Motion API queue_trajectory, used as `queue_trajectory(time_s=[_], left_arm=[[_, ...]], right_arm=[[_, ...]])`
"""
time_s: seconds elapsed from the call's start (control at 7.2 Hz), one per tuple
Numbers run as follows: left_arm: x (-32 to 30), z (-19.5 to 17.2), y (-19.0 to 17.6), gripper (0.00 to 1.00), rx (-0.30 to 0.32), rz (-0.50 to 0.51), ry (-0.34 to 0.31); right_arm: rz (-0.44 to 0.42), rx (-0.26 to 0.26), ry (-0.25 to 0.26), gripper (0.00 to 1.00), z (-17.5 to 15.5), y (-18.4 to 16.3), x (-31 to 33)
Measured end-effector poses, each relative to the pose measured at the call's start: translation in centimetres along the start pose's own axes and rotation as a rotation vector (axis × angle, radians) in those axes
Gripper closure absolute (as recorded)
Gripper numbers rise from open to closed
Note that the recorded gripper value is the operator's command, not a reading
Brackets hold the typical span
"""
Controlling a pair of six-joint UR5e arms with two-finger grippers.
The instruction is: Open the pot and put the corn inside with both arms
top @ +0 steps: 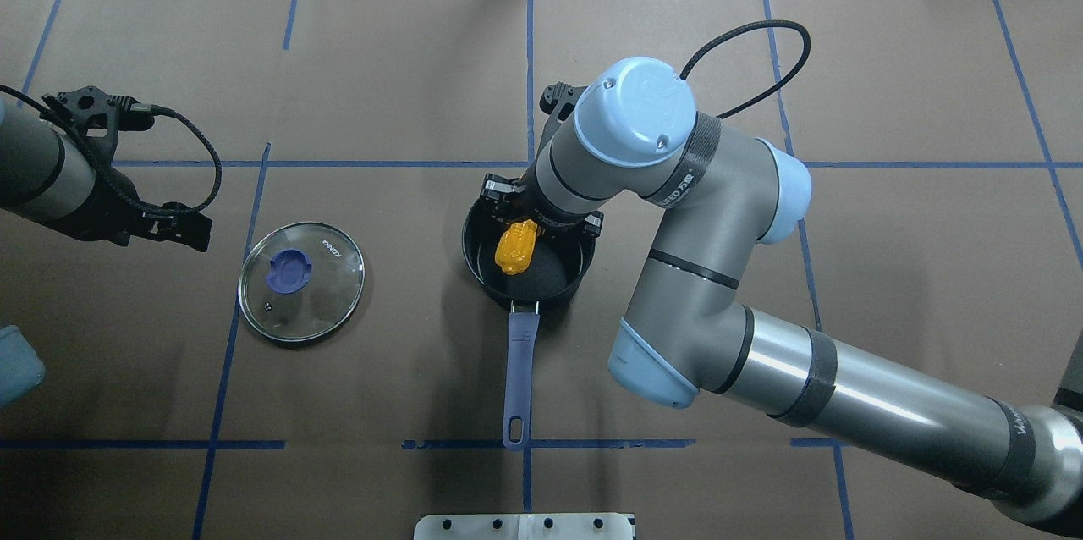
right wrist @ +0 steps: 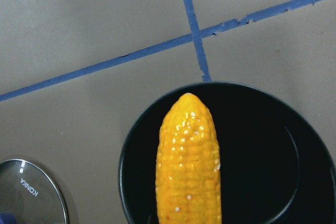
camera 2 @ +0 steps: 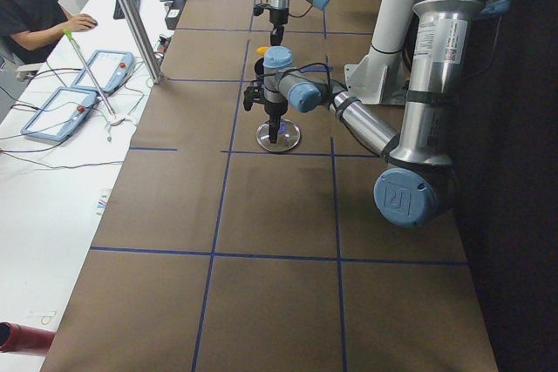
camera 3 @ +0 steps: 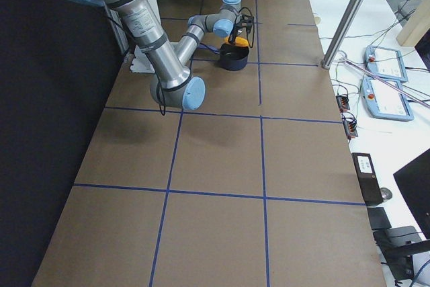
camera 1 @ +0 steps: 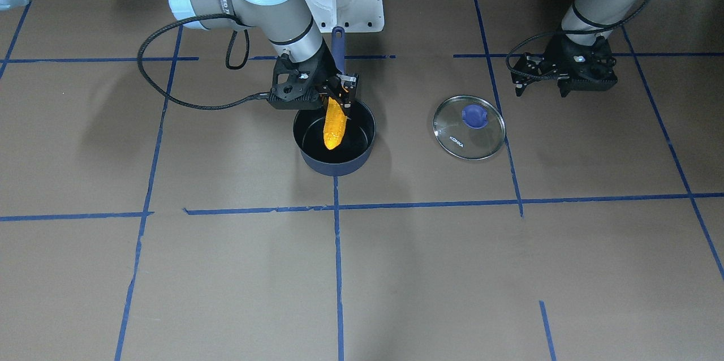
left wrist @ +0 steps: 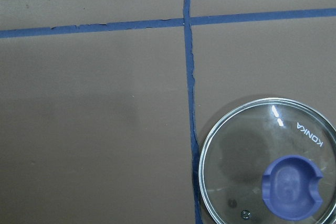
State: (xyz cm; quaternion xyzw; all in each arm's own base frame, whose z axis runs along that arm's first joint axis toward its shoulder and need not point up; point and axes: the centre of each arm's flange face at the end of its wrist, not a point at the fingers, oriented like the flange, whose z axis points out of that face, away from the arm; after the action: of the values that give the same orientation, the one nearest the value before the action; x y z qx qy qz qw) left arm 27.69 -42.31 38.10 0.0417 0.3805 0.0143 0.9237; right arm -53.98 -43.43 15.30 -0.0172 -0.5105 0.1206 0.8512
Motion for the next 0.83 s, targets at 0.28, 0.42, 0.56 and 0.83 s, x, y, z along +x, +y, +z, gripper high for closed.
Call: queue_trajectory(time_s=[0.28,0.42,0.56,0.83], left_arm=[[0.1,-0.1,0.0,0.00,0.002,-0.002,0.002],[0.1,-0.1,0.0,0.00,0.002,-0.003,0.002],[0.0,-0.1,0.0,0.00,0.001,-0.004,0.001],[-0.2,-0.1,0.0,0.00,0.001,-0.002,-0.003]], right_arm=[[-0.004,-0.008,0.011,0.00,0.8,0.7,0.2],[-0.007,-0.010,0.015,0.00,1.0,0.9,0.3],[-0.008,-0.011,0.015,0.00,1.0,0.9,0.4],[-0.007,-0.017,0.018,0.00,-0.4,0.1,3.8]])
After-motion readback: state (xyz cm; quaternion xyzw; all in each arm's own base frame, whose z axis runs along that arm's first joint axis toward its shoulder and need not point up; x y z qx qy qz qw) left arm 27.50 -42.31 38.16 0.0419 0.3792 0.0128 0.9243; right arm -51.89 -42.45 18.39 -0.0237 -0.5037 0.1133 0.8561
